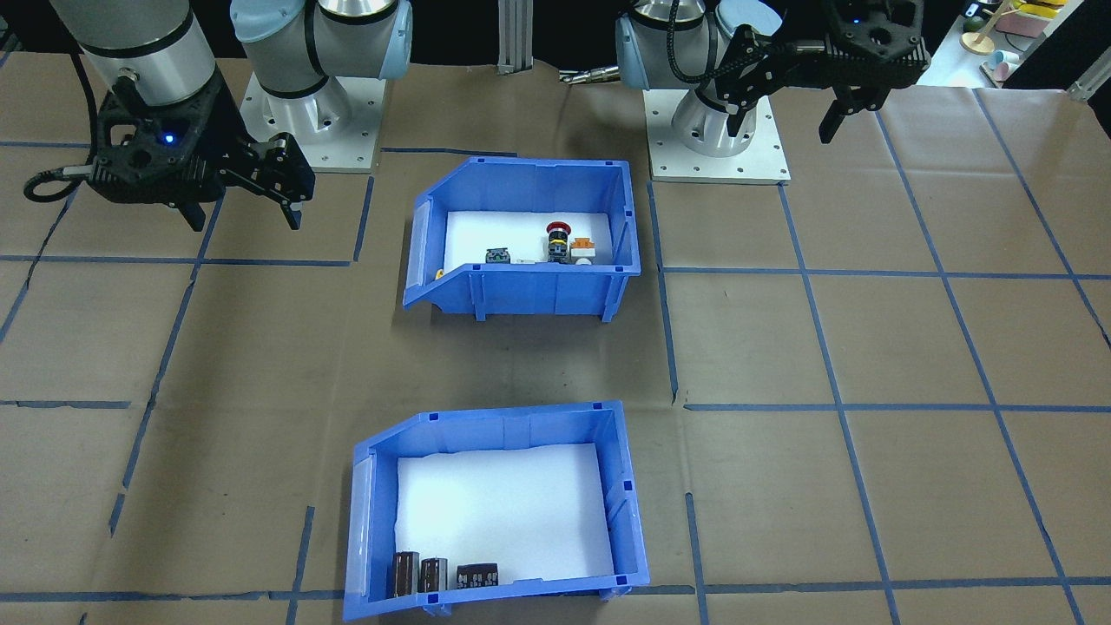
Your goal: Place button box in front
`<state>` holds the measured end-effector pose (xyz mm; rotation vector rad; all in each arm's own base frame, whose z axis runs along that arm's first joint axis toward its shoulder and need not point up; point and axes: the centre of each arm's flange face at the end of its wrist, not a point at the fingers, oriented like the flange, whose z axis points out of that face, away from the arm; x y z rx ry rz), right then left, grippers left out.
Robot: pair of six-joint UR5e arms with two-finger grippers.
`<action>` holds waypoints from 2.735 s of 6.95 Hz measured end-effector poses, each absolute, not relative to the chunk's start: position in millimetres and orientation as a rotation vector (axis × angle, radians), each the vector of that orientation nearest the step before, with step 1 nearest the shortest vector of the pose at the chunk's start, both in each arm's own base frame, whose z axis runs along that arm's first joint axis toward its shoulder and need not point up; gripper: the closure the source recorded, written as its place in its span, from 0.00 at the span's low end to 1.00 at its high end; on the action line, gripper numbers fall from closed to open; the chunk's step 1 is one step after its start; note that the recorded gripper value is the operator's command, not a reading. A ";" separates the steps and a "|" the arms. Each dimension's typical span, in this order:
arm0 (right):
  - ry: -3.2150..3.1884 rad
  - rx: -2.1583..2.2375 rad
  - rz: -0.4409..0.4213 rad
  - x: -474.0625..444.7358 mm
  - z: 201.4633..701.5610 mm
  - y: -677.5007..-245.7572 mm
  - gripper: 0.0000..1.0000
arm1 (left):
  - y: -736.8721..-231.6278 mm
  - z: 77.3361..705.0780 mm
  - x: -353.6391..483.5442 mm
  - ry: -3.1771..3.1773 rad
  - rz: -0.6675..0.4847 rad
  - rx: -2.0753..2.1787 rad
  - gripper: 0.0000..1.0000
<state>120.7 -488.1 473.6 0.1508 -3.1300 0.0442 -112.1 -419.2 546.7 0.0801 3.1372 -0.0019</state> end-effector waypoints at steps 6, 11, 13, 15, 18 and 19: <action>-2.943 1.105 -0.007 136.8 444.1 -585.3 0.00 | -407.1 540.4 -110.3 3.128 0.031 -0.209 0.00; -2.432 1.994 -0.033 268.5 409.1 -619.4 0.00 | -291.2 489.1 -124.6 2.788 0.155 -1.448 0.01; -2.305 2.134 -0.037 339.7 389.6 -615.0 0.00 | -260.9 460.1 -137.6 2.550 0.260 -1.865 0.01; -2.221 2.198 0.008 390.3 363.0 -614.0 0.00 | -242.4 428.1 -164.9 2.391 0.297 -2.026 0.01; -2.195 2.236 -0.028 415.7 315.8 -610.7 0.00 | -224.4 379.9 -198.3 2.315 0.262 -2.137 0.01; -2.192 2.238 -0.024 416.8 300.9 -608.5 0.00 | -224.9 369.3 -205.9 2.320 0.255 -2.150 0.01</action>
